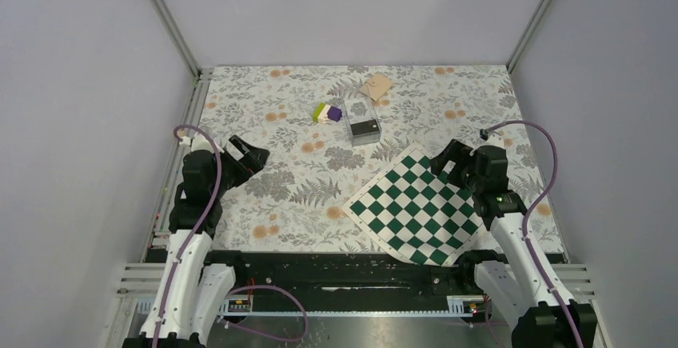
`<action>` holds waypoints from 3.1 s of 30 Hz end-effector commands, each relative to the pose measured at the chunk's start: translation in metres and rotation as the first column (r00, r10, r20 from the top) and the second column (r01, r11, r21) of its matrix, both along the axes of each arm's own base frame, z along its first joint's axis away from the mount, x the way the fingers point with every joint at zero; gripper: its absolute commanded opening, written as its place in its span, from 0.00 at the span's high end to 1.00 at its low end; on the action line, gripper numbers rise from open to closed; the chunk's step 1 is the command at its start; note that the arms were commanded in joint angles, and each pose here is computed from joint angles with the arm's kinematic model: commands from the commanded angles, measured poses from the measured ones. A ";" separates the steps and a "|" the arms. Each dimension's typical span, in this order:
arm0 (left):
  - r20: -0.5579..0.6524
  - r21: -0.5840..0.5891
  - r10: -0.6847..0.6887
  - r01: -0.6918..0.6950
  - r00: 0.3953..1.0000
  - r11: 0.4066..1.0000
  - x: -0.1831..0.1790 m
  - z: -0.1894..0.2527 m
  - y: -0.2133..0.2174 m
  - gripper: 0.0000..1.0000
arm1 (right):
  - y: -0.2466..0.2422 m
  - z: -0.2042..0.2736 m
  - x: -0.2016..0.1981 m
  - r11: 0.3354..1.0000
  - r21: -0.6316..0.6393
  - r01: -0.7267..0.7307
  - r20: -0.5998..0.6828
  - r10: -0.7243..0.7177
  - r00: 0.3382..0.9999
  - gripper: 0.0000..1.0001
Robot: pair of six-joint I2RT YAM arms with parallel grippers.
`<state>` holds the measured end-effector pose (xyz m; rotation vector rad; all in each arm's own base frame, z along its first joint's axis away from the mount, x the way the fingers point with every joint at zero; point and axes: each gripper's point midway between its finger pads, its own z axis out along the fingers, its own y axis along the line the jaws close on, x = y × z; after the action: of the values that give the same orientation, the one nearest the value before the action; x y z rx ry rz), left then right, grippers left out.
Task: Put the credit cards into the card holder
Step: Move the storage box to the center of the board.
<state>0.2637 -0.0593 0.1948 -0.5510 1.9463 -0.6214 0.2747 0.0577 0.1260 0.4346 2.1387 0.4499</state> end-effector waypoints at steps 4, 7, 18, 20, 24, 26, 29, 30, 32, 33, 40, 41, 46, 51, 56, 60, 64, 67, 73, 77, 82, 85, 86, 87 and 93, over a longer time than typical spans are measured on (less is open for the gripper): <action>-0.067 -0.058 -0.084 0.080 0.994 0.995 0.007 -0.004 -0.016 0.01 | -0.015 0.013 0.002 0.996 -0.052 0.068 0.047 -0.066 0.997 0.02; -0.066 -0.079 -0.103 0.097 0.993 0.992 0.007 -0.007 -0.020 0.01 | -0.026 0.006 0.000 0.989 -0.079 0.128 0.005 -0.128 0.992 0.02; -0.022 -0.066 -0.090 0.088 0.996 0.994 -0.001 -0.003 -0.018 0.01 | -0.059 -0.005 -0.018 0.945 -0.267 0.189 -0.109 -0.224 0.968 0.02; -0.025 -0.068 -0.090 0.088 0.996 0.994 -0.001 -0.004 -0.018 0.01 | -0.050 -0.002 -0.016 0.961 -0.225 0.163 -0.106 -0.191 0.976 0.02; -0.037 -0.064 -0.085 0.082 0.996 0.995 -0.003 -0.007 -0.017 0.01 | -0.037 0.004 -0.013 0.979 -0.165 0.124 -0.104 -0.142 0.984 0.02; -0.050 -0.056 -0.092 0.089 0.995 0.994 -0.005 -0.010 -0.017 0.01 | -0.029 0.009 -0.011 0.986 -0.146 0.084 -0.084 -0.097 0.992 0.01; -0.071 -0.056 -0.121 0.117 0.990 0.992 -0.008 -0.016 -0.020 0.01 | -0.026 0.016 -0.010 0.989 -0.121 0.088 -0.047 -0.095 0.994 0.10; -0.082 -0.057 -0.132 0.127 0.988 0.990 -0.009 -0.018 -0.022 0.01 | -0.025 0.018 -0.010 0.990 -0.108 0.092 -0.034 -0.096 0.995 0.13; -0.113 -0.067 -0.156 0.149 0.981 0.987 -0.012 -0.025 -0.025 0.01 | -0.023 0.019 -0.012 0.992 -0.098 0.085 -0.028 -0.088 0.996 0.15; -0.125 -0.074 -0.172 0.164 0.977 0.984 -0.014 -0.029 -0.028 0.01 | -0.023 0.018 -0.013 0.992 -0.098 0.085 -0.032 -0.089 0.996 0.15; -0.172 -0.145 -0.221 0.197 0.960 0.970 -0.023 -0.046 -0.039 0.01 | -0.026 0.010 -0.021 0.989 -0.122 0.081 -0.089 -0.092 0.992 0.20; -0.173 -0.151 -0.221 0.196 0.960 0.969 -0.023 -0.047 -0.040 0.01 | -0.028 0.009 -0.022 0.988 -0.128 0.085 -0.091 -0.097 0.991 0.24; -0.166 -0.195 -0.239 0.205 0.957 0.959 -0.023 -0.048 -0.048 0.01 | -0.029 0.010 -0.024 0.987 -0.135 0.089 -0.094 -0.102 0.990 0.27; -0.232 -0.219 -0.282 0.232 0.931 0.948 -0.022 -0.056 -0.063 0.01 | -0.026 0.013 -0.025 0.989 -0.130 0.067 -0.109 -0.081 0.991 0.24; -0.310 -0.207 -0.353 0.300 0.883 0.931 -0.027 -0.068 -0.093 0.01 | -0.015 0.018 -0.024 0.996 -0.082 0.029 -0.108 -0.038 0.993 0.23; -0.342 -0.195 -0.403 0.356 0.849 0.914 -0.032 -0.072 -0.121 0.01 | 0.003 0.016 -0.025 1.000 -0.003 -0.027 -0.150 0.026 0.988 0.22; -0.358 -0.232 -0.477 0.418 0.803 0.878 -0.038 -0.078 -0.153 0.01 | 0.021 0.007 -0.028 0.994 0.078 -0.072 -0.206 0.087 0.975 0.20; -0.371 -0.245 -0.502 0.439 0.781 0.864 -0.033 -0.081 -0.167 0.01 | 0.031 0.004 -0.029 0.991 0.082 -0.102 -0.218 0.118 0.969 0.20; -0.375 -0.200 -0.492 0.450 0.786 0.871 0.004 -0.072 -0.183 0.02 | 0.052 0.010 -0.027 0.983 0.085 -0.161 -0.236 0.177 0.955 0.20; -0.376 -0.172 -0.486 0.456 0.789 0.873 0.041 -0.064 -0.199 0.05 | 0.064 0.010 -0.026 0.979 0.098 -0.181 -0.256 0.201 0.946 0.20; -0.378 -0.064 -0.405 0.412 0.833 0.909 0.097 -0.051 -0.207 0.06 | 0.067 0.005 -0.020 0.978 0.092 -0.189 -0.259 0.207 0.944 0.20; -0.379 0.018 -0.337 0.370 0.862 0.929 0.132 -0.049 -0.204 0.06 | 0.065 0.004 -0.015 0.978 0.068 -0.197 -0.260 0.208 0.943 0.20; -0.374 0.034 -0.329 0.367 0.867 0.930 0.143 -0.047 -0.205 0.06 | 0.064 0.004 -0.013 0.978 0.057 -0.199 -0.259 0.208 0.943 0.20; -0.368 0.043 -0.325 0.365 0.871 0.930 0.153 -0.045 -0.206 0.06 | 0.063 0.004 -0.010 0.979 0.044 -0.200 -0.256 0.205 0.945 0.20; -0.378 0.028 -0.337 0.375 0.862 0.927 0.198 -0.054 -0.219 0.11 | 0.061 0.009 0.011 0.979 -0.010 -0.205 -0.246 0.197 0.949 0.19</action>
<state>0.4386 -0.2826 0.1457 -0.2533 2.4489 -0.7303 0.2585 0.1170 0.1126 0.3246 2.5159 0.5257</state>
